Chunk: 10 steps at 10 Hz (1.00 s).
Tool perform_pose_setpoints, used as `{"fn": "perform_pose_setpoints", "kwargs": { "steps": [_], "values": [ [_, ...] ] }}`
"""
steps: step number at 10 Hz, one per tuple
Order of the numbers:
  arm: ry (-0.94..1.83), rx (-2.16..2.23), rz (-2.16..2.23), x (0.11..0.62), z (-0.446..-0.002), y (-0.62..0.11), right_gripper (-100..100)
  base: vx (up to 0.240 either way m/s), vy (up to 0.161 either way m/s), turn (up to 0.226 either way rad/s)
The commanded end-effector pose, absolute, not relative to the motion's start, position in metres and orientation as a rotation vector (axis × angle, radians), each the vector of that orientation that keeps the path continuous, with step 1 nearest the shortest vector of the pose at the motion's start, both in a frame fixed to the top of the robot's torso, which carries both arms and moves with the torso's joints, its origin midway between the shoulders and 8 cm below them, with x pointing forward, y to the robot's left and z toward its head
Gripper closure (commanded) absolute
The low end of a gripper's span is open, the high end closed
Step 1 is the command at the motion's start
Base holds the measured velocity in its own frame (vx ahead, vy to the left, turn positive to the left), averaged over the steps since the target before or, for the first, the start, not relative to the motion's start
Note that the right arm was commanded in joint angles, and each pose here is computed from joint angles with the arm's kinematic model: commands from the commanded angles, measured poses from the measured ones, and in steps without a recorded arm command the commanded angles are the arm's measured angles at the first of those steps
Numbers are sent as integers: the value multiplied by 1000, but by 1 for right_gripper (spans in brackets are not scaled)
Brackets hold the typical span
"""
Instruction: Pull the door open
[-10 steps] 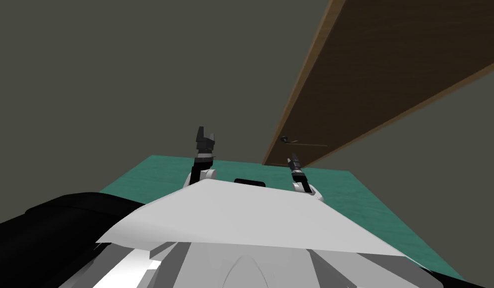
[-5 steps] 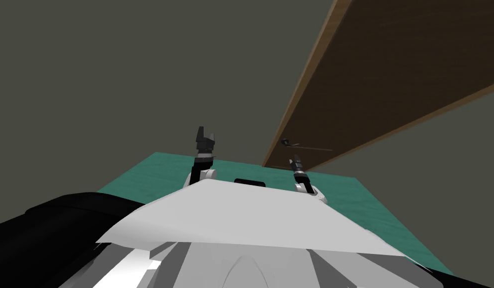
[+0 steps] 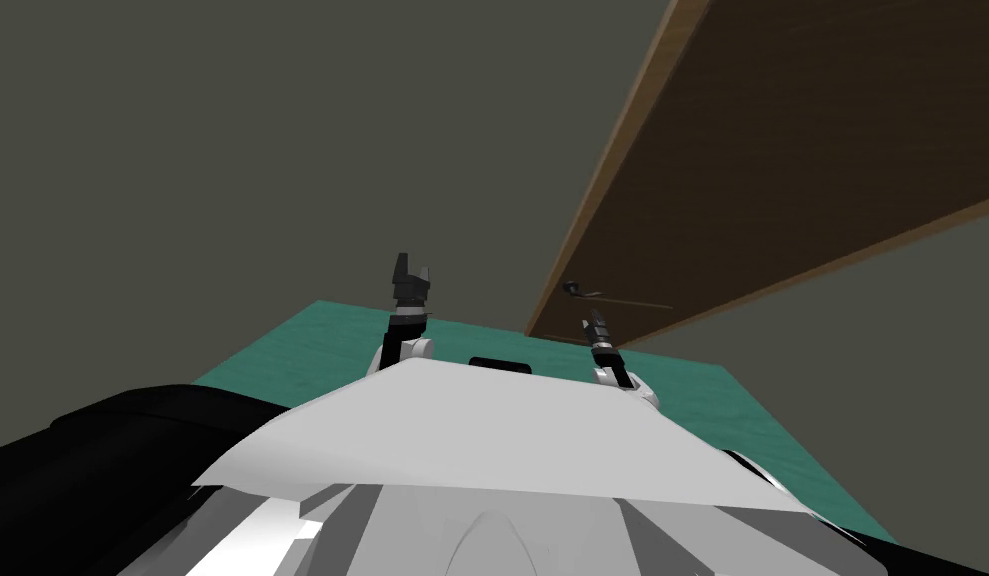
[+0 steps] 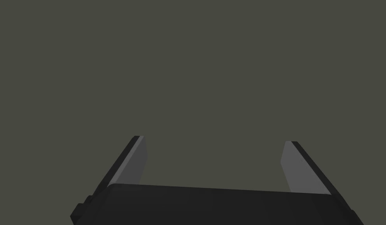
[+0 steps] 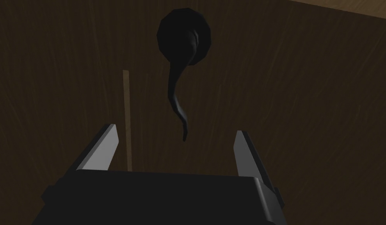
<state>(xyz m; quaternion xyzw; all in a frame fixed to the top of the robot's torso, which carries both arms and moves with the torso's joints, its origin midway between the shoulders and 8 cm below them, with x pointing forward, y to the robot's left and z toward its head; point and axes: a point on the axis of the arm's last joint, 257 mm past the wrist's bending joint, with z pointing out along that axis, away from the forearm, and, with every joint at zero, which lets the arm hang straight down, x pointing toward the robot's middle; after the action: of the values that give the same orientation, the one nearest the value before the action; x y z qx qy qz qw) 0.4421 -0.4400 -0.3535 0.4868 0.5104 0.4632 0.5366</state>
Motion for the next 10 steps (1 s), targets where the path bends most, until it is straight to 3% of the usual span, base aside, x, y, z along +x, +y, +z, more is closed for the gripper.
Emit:
{"fn": "perform_pose_setpoints", "kwargs": {
  "steps": [1, 8, 9, 10],
  "values": [
    [1208, 1164, 1095, 443, -354, -443, -100, 153, -45, 54],
    [1183, 1184, 1069, 446, -354, -453, -100, 176, -35, 67],
    [1183, 1184, 1069, 446, -354, -453, 100, -8, 2, -11],
    [1183, 1184, 1069, 446, -354, -453, 100, -29, 8, -6]
  ]
}}
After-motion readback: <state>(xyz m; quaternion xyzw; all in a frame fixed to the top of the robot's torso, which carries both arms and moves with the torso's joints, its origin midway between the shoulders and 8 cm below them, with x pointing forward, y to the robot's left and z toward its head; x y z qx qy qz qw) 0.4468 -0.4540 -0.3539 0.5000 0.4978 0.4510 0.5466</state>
